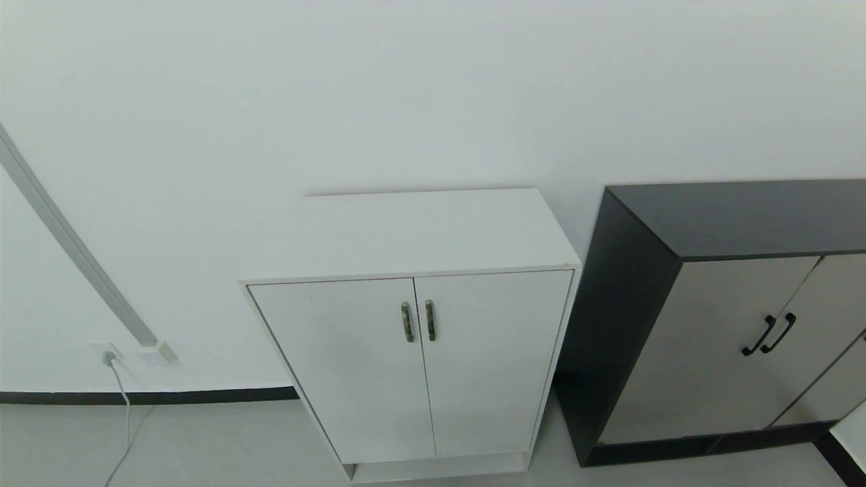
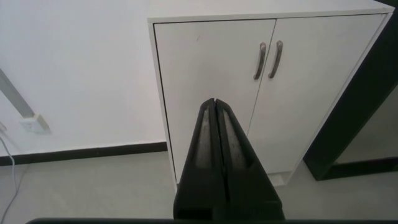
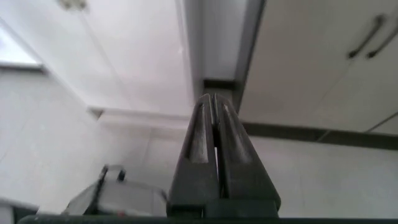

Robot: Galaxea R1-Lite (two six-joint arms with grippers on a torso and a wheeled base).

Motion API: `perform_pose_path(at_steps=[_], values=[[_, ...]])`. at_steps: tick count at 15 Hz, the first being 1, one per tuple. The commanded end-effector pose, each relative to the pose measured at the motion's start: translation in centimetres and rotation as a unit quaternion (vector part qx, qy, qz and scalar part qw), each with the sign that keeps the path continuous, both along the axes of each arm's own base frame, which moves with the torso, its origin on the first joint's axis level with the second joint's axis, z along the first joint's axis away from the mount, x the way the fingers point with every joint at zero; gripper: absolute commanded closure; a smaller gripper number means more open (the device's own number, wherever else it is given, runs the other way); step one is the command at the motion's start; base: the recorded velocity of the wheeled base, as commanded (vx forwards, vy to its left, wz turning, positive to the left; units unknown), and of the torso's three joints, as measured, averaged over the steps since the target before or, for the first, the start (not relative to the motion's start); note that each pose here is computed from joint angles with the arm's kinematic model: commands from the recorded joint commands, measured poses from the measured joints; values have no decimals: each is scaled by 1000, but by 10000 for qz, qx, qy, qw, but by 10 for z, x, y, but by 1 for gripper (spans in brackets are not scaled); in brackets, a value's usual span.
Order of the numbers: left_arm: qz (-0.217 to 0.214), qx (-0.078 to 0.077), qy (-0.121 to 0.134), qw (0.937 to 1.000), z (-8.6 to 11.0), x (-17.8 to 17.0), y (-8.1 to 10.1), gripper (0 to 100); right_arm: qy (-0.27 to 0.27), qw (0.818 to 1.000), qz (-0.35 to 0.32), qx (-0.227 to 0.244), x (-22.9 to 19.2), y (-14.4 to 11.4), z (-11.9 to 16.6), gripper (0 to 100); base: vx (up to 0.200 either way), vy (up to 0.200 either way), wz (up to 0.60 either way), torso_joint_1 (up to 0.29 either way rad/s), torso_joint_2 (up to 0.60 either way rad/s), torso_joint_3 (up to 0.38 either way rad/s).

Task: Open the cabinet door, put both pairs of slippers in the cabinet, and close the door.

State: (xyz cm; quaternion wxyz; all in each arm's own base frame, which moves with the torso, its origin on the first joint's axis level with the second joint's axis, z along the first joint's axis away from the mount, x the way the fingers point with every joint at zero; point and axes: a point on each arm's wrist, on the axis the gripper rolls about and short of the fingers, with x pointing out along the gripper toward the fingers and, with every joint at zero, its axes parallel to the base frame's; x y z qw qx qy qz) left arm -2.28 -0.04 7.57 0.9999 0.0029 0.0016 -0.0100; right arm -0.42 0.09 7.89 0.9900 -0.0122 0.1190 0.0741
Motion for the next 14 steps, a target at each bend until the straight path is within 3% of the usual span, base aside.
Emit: perform_pose_path(at_steps=[1, 5, 9, 14], values=[[0, 2, 7, 10000, 0, 0, 0, 100, -679, 9973, -287, 29, -11, 0, -1, 100, 0, 0, 0, 0, 0, 0], [0, 2, 7, 10000, 0, 0, 0, 100, -1203, 9917, -441, 67, -19, 0, -3, 100, 0, 0, 0, 0, 0, 0], [0, 2, -1, 10000, 0, 0, 0, 100, -1191, 9905, -545, 424, -19, 0, -3, 100, 0, 0, 0, 0, 0, 0], [8, 2, -8, 10000, 0, 0, 0, 100, -1192, 9904, -559, 415, -19, 0, -3, 100, 0, 0, 0, 0, 0, 0]])
